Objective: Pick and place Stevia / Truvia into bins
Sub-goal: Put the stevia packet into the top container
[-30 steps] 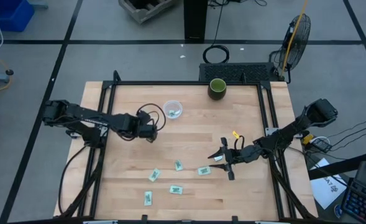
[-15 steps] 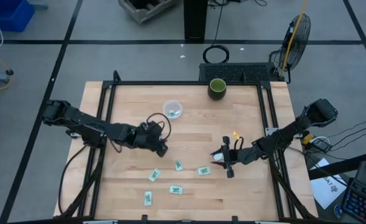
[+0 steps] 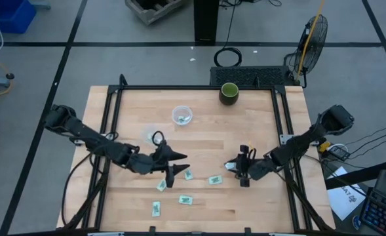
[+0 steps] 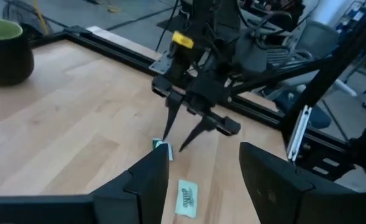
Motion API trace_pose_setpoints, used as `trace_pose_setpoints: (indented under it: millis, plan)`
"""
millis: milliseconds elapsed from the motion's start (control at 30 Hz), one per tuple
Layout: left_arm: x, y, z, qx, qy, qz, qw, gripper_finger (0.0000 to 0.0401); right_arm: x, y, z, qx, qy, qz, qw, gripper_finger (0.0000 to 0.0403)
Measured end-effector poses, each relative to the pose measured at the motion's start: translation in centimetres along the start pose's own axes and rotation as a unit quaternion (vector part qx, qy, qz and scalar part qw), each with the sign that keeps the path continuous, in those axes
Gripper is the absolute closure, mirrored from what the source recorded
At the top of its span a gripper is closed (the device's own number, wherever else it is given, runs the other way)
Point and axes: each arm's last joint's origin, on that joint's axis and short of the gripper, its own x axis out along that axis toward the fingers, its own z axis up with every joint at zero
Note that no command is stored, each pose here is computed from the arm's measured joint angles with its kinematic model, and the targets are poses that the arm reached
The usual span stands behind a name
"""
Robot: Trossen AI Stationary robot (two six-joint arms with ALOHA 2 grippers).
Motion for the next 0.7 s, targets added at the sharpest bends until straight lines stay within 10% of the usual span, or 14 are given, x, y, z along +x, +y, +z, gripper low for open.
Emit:
trace_pose_setpoints:
  millis: [700]
  plan:
    - [1.1,0.0,-2.2,-0.015,0.007,0.052,0.998,0.0201,2.4,-0.3,-2.4,-0.024,0.071,-0.045,0.996,0.0262]
